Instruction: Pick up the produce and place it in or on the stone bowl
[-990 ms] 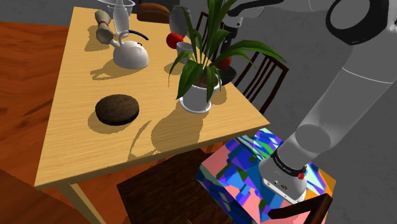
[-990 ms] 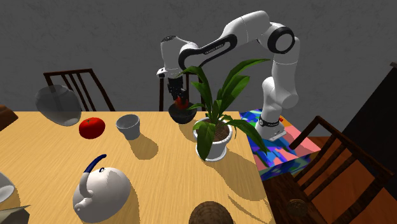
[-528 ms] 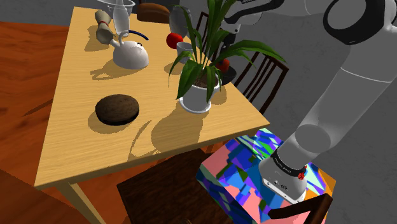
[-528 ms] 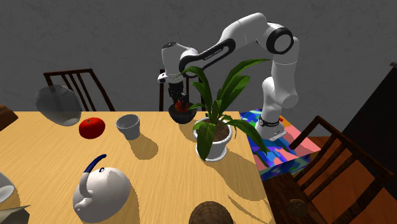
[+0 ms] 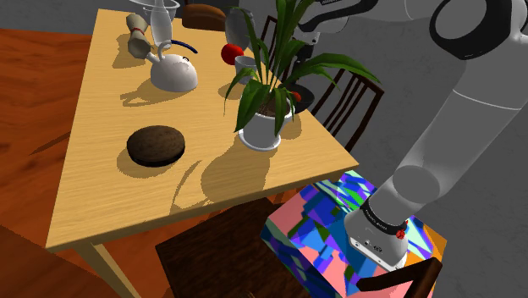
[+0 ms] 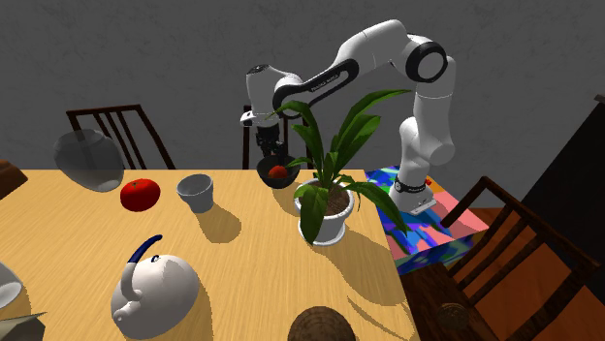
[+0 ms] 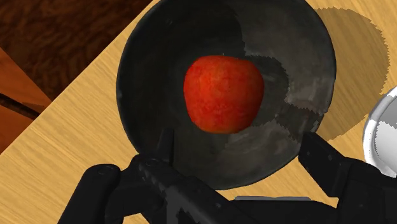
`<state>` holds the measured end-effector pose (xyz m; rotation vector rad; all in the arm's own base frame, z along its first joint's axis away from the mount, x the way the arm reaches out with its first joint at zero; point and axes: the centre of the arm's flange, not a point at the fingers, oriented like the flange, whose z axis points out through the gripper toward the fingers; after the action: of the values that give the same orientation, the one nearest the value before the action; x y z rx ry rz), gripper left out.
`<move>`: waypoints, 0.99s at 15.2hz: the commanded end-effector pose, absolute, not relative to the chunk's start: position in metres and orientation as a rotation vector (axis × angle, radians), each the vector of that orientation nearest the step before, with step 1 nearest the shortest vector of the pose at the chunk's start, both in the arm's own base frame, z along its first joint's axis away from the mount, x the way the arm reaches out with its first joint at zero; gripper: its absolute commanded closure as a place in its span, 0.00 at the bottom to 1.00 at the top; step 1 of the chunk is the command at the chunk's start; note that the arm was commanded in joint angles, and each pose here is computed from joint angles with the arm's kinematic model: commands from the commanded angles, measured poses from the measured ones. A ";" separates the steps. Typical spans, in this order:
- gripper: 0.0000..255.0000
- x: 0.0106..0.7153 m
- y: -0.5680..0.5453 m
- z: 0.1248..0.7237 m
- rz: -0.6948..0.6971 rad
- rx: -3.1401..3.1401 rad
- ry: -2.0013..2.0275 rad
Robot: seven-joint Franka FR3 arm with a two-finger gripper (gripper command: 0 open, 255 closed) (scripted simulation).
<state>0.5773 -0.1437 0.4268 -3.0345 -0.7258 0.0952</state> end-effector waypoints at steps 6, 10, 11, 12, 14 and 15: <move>0.00 0.580 -0.144 0.466 0.095 -3.034 -0.726; 0.00 0.580 -0.144 0.477 0.095 -3.034 -0.726; 0.00 0.580 -0.144 0.477 0.095 -3.034 -0.726; 0.00 0.580 -0.144 0.477 0.095 -3.034 -0.726; 0.00 0.580 -0.144 0.477 0.095 -3.034 -0.726; 0.00 0.580 -0.144 0.477 0.095 -3.035 -0.726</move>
<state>0.5805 -0.1440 0.4767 -3.0345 -0.7259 0.0951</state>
